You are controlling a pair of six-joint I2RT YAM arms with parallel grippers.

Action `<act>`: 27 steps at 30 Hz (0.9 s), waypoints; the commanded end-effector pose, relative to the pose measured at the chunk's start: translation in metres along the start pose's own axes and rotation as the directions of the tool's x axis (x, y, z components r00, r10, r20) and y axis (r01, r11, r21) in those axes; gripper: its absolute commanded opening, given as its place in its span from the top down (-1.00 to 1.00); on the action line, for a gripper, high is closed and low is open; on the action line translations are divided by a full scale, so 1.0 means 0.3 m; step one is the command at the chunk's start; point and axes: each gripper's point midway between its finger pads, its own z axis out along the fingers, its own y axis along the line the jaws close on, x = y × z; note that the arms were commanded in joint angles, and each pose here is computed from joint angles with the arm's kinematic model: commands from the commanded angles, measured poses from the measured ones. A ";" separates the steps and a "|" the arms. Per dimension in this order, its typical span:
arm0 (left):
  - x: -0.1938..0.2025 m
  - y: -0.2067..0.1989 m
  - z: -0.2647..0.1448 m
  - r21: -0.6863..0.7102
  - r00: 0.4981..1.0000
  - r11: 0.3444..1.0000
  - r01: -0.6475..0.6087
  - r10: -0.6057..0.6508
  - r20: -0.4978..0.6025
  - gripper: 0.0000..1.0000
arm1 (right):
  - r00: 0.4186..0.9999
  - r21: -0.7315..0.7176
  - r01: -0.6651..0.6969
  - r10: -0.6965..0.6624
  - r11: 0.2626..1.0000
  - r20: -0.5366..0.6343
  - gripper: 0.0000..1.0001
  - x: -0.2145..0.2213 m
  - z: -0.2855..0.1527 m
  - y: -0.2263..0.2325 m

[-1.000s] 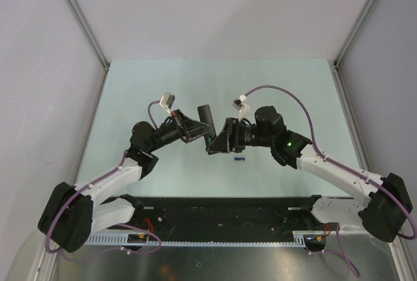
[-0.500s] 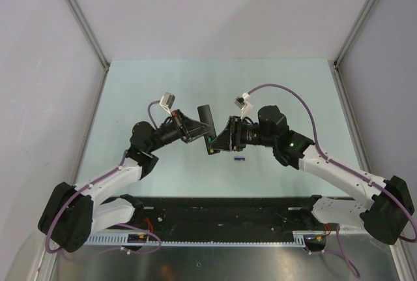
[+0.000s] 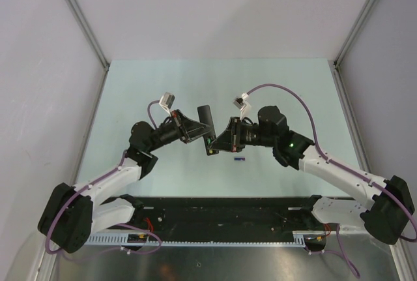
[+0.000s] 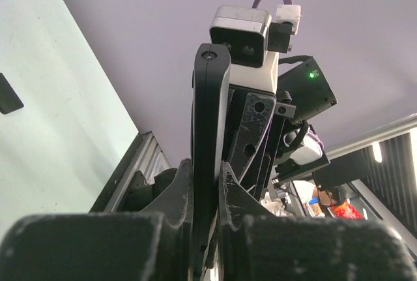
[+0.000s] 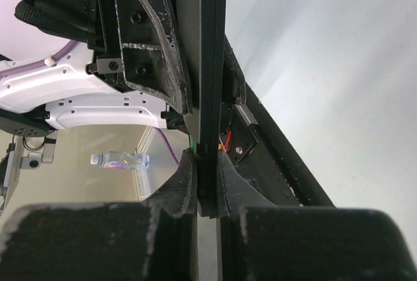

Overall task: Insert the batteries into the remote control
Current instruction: Load the battery into the remote control.

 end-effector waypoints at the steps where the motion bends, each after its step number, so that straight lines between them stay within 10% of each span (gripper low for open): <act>1: -0.032 -0.118 0.012 0.088 0.998 0.995 -0.051 0.049 0.029 1.00 | 0.999 0.102 0.042 -0.040 0.994 -0.027 1.00 0.041 0.015 -0.077; 3: -0.031 -0.113 0.013 0.084 0.998 0.995 -0.053 0.051 0.027 1.00 | 0.999 0.085 0.040 -0.038 0.996 -0.026 0.96 0.038 0.015 -0.064; 5: -0.025 -0.092 0.012 0.072 0.999 0.996 -0.050 0.049 0.021 1.00 | 1.000 0.063 0.018 -0.017 0.998 -0.016 0.22 0.026 0.012 -0.046; 11: -0.006 -0.019 0.006 0.027 0.999 0.999 -0.046 0.045 0.016 1.00 | 0.999 0.041 -0.014 0.012 0.999 0.047 -0.43 -0.034 -0.019 -0.011; 20: 0.003 0.013 0.000 0.009 0.998 0.998 -0.066 0.066 0.010 0.99 | 0.975 0.069 0.024 -0.039 0.997 0.217 -0.57 -0.160 -0.168 0.022; 27: 0.018 0.077 -0.038 -0.037 0.998 0.997 -0.065 0.065 0.020 1.00 | 0.959 0.459 -0.013 -0.119 0.888 0.257 -0.47 -0.176 -0.307 -0.272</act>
